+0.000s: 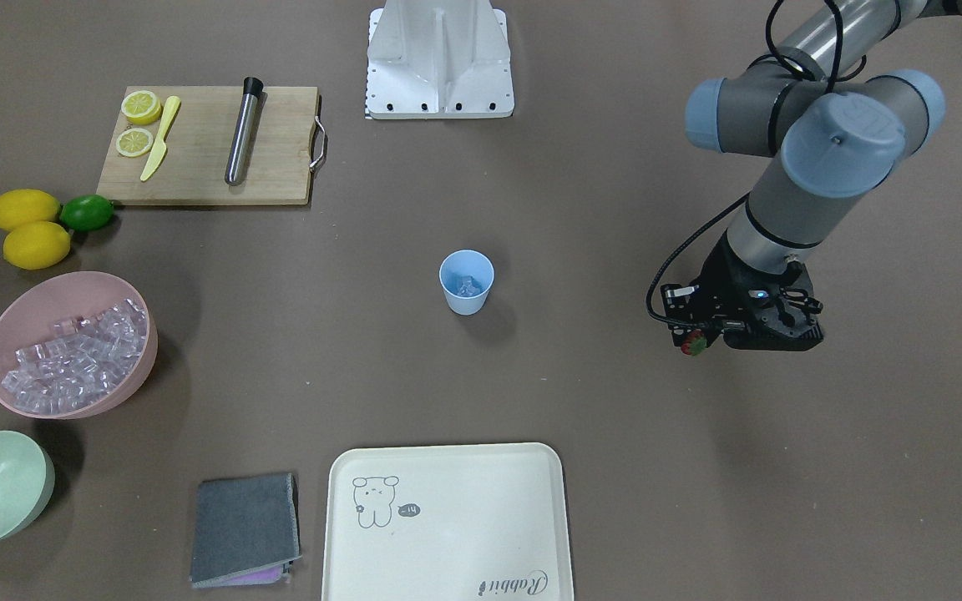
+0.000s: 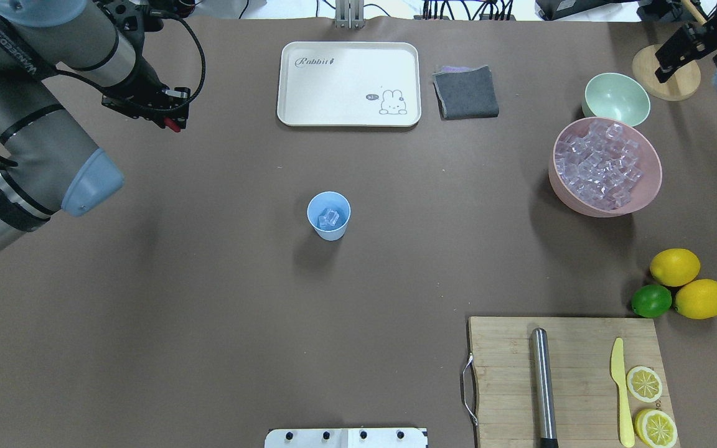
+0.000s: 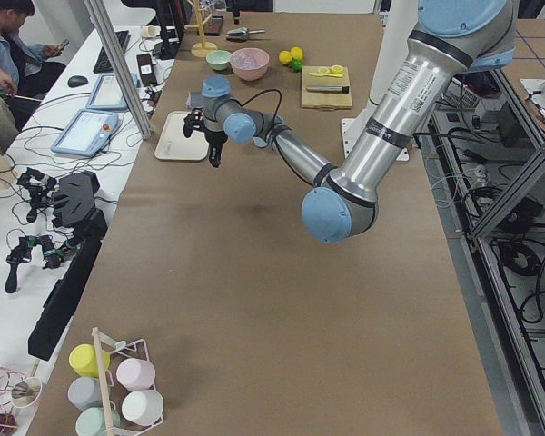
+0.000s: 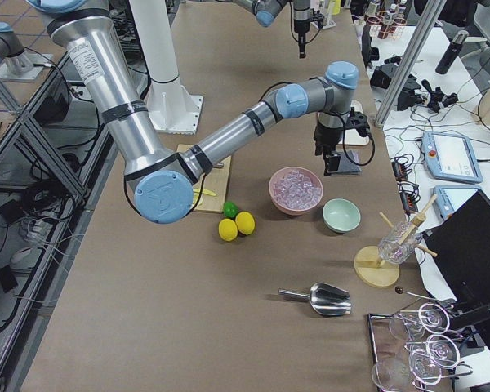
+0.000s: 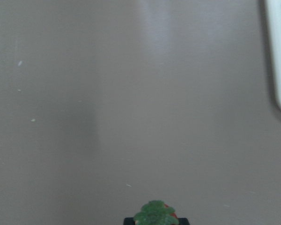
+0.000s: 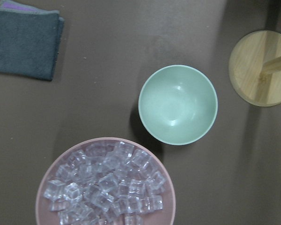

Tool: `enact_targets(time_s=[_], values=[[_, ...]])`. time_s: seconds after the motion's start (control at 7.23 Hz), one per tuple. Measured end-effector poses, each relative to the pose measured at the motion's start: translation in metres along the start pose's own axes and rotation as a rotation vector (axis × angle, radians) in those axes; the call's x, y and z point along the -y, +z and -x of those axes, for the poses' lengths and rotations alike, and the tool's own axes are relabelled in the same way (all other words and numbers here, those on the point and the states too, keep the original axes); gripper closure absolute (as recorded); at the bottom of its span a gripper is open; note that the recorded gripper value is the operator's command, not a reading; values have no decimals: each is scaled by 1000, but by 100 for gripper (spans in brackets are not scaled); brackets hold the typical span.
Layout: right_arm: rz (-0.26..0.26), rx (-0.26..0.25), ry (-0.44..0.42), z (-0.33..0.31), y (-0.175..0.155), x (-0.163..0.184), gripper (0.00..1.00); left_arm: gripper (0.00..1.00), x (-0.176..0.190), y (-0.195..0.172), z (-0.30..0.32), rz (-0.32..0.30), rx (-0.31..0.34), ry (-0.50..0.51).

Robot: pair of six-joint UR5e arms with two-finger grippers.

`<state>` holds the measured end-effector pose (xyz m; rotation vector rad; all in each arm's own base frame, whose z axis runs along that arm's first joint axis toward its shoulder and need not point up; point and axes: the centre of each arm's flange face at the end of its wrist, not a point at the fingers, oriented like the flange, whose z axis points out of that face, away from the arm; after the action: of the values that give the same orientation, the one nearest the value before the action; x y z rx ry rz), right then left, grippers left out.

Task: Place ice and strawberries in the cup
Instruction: 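Lift the strawberry and carry it over the blue cup with the left gripper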

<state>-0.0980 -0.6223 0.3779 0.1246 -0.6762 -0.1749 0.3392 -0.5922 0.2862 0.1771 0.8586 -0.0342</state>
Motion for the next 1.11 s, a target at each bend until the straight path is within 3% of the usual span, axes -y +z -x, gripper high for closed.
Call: enact_targets(time_s=[0.55, 1.11], values=[[29, -21, 39, -48, 9, 10, 1, 100, -35, -18, -105, -10, -86, -80], [22, -18, 28, -45, 5, 17, 1, 100, -134, 19, -217, -29, -103, -102]])
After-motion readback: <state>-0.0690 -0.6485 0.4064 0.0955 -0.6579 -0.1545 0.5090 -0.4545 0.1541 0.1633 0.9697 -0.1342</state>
